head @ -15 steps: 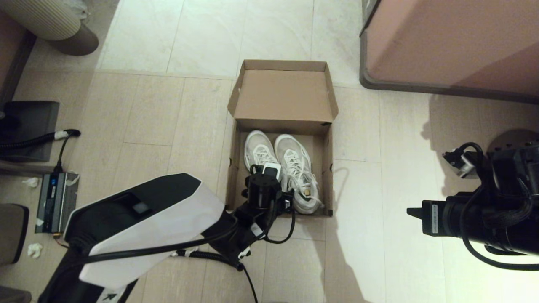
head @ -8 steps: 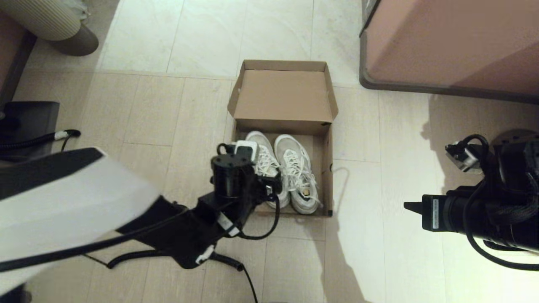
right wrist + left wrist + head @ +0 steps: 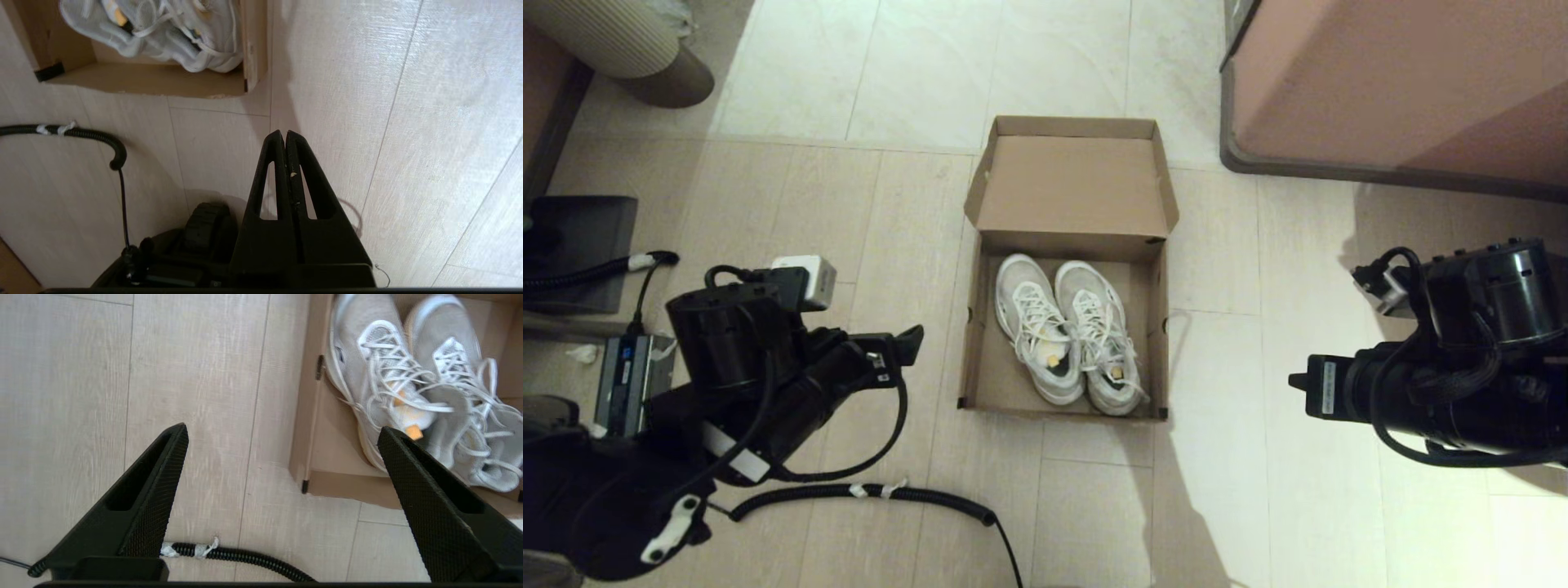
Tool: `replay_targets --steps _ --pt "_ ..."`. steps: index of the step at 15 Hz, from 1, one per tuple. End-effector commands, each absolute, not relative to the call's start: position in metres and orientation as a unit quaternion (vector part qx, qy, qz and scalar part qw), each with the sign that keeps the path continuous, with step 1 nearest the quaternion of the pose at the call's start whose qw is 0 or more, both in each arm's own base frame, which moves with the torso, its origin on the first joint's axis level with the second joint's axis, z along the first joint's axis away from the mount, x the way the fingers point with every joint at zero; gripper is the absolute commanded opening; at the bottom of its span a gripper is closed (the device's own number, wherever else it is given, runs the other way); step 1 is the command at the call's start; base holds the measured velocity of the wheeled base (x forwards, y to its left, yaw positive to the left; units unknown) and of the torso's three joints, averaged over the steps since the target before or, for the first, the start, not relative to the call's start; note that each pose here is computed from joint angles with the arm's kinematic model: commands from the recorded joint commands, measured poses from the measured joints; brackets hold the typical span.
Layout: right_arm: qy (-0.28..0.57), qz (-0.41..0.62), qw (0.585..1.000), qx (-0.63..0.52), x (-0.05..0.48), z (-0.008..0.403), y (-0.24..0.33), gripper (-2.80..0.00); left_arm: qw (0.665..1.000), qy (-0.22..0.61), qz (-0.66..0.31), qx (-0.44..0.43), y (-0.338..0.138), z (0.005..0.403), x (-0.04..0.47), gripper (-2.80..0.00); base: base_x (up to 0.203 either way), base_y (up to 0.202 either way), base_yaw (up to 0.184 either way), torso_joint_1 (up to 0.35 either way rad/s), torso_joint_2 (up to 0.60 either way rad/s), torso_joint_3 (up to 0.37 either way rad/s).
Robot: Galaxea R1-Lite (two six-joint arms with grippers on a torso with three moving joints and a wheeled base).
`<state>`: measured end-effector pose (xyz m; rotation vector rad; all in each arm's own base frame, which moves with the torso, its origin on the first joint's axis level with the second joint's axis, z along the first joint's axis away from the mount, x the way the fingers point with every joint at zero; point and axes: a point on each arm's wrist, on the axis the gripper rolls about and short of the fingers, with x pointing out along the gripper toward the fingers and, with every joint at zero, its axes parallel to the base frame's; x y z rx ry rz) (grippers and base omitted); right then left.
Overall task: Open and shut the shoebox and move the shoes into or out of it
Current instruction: Close the shoe box
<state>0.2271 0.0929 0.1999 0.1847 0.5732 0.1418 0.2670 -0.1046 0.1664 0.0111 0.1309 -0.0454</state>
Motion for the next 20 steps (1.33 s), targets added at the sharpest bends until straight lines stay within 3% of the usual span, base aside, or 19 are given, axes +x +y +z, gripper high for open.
replay_targets --steps 1,6,12,20 --pt "0.275 0.072 0.954 0.093 0.228 0.204 0.094 -2.8 0.997 0.069 -0.022 0.006 -0.107 0.163 0.273 -2.73 0.0 0.0 0.0 0.0 0.0 0.0" --pt "0.251 0.089 0.958 0.103 0.257 0.199 0.109 -2.8 0.997 0.073 -0.038 0.012 -0.144 0.142 0.333 -2.8 0.0 0.0 0.0 0.0 0.0 0.0" --pt "0.24 0.146 0.955 0.099 0.32 0.127 0.148 -2.8 0.997 0.064 -0.039 0.019 -0.181 0.099 0.408 -2.8 0.0 0.0 0.0 0.0 0.0 0.0" --pt "0.242 0.183 0.952 0.045 0.349 0.07 0.184 -2.8 0.989 0.124 -0.062 0.052 -0.211 0.029 0.413 -2.8 0.0 0.0 0.0 0.0 0.0 0.0"
